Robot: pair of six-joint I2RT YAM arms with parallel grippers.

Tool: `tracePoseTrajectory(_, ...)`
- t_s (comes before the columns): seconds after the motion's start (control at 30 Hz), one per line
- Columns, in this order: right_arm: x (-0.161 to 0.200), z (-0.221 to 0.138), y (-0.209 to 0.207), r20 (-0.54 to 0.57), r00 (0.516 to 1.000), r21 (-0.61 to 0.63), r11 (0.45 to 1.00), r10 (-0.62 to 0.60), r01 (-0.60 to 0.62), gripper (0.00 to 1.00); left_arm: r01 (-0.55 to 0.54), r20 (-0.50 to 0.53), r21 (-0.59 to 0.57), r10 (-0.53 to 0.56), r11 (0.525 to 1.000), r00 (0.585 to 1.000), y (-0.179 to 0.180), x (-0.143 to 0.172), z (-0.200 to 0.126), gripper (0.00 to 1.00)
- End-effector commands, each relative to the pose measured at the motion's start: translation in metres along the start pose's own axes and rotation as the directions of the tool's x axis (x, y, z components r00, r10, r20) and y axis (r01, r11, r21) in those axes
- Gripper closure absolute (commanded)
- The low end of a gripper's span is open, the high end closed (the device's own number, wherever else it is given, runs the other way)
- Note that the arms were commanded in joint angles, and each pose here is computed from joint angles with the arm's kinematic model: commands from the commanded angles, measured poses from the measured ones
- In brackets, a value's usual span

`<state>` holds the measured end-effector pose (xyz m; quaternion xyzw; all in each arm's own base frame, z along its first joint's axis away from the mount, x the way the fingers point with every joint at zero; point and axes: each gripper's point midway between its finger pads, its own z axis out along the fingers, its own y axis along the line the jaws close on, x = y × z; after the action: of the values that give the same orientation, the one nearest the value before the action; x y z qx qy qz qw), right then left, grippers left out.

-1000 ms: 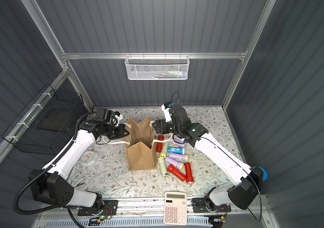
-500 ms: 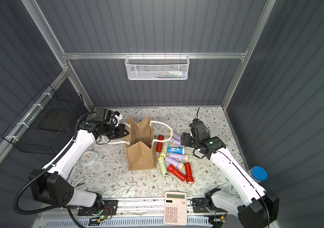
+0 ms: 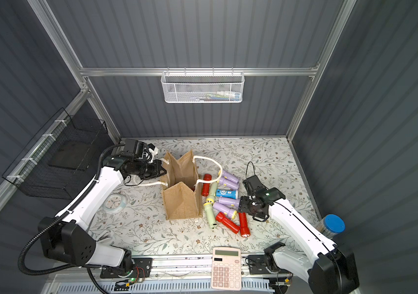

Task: Put the flashlights into the tote bags
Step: Pick up the flashlight from the center of the board.

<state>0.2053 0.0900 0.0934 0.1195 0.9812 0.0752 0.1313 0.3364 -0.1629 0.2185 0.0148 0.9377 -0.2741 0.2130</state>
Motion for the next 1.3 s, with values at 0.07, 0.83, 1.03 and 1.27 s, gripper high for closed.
tracePoseTrajectory(0.07, 0.016, 0.026, 0.0, -0.098, 0.995, 0.004, 1.0, 0.021, -0.021, 0.3, 0.002, 0.016, 0.013, -0.002, 1.0, 1.0, -0.002, -0.006, -0.003, 1.0)
tracePoseTrajectory(0.83, 0.033, 0.083, -0.02, -0.2, 0.98, 0.146, 0.989, 0.027, 0.002, 0.37, -0.008, 0.052, -0.012, 0.008, 1.0, 0.999, -0.003, -0.012, -0.017, 1.0)
tracePoseTrajectory(1.03, 0.028, 0.083, -0.031, -0.177, 0.984, 0.211, 0.977, 0.01, 0.028, 0.38, -0.006, 0.053, -0.012, 0.006, 1.0, 0.999, -0.003, -0.012, -0.017, 1.0)
tracePoseTrajectory(1.27, 0.024, 0.083, -0.033, -0.167, 0.986, 0.235, 0.97, -0.017, 0.057, 0.45, 0.001, 0.047, -0.012, 0.0, 1.0, 0.999, -0.002, -0.011, -0.015, 1.0)
